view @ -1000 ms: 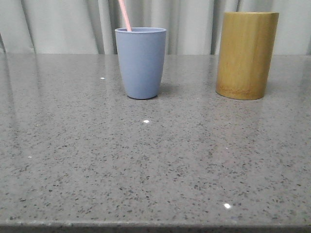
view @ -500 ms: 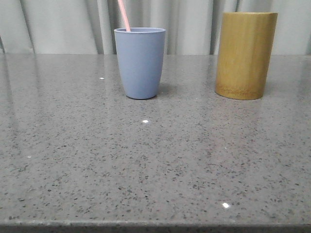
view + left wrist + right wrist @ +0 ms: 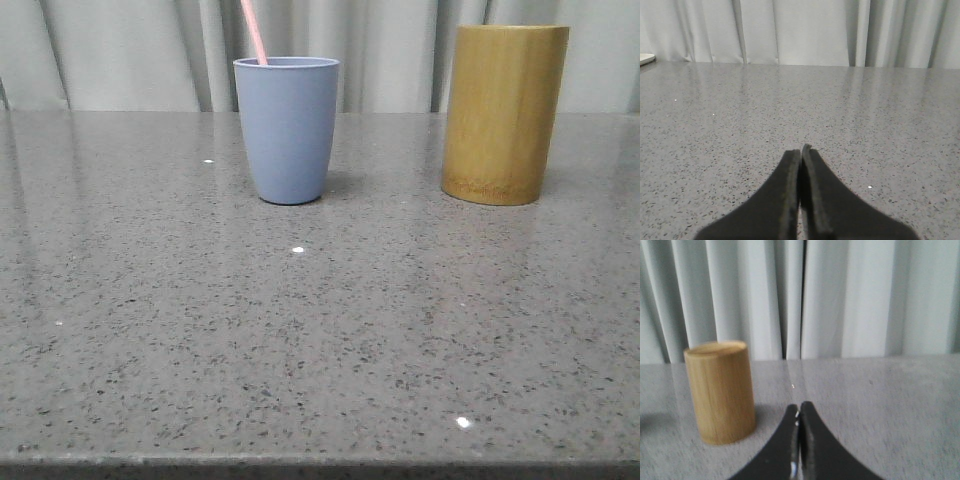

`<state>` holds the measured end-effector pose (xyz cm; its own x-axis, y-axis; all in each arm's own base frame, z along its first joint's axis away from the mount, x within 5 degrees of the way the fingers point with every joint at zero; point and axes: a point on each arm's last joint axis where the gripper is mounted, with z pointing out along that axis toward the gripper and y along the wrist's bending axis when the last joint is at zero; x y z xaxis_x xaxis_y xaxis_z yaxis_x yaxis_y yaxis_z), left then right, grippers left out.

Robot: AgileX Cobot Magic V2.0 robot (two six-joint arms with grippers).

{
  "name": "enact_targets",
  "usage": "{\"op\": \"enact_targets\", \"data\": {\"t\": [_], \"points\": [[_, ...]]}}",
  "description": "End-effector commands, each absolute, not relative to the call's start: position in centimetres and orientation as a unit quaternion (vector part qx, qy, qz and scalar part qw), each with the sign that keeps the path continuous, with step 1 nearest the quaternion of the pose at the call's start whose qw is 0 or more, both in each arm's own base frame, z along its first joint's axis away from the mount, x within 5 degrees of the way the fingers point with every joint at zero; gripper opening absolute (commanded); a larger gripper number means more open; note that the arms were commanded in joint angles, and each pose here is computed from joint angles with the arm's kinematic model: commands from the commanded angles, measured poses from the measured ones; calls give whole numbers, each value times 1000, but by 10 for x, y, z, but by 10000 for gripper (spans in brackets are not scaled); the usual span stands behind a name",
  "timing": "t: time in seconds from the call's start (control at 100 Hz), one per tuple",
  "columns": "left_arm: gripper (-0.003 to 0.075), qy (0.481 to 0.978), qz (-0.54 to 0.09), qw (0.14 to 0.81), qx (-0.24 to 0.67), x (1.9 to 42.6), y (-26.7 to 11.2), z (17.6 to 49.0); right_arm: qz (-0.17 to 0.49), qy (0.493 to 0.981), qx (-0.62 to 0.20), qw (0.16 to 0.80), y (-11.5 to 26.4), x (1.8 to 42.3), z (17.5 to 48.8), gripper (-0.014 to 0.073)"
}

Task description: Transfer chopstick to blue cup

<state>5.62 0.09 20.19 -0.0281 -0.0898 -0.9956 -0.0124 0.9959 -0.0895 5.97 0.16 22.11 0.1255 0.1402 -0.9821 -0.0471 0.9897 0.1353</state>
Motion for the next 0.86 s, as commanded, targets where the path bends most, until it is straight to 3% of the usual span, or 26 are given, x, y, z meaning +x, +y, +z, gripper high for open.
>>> {"op": "enact_targets", "data": {"t": [0.0,0.85], "points": [[-19,675,-38,736,-37,54,0,209,54,625,40,778,0,57,219,-96],[-19,675,-38,736,-37,54,0,209,48,640,42,766,0,54,213,-96]]}}
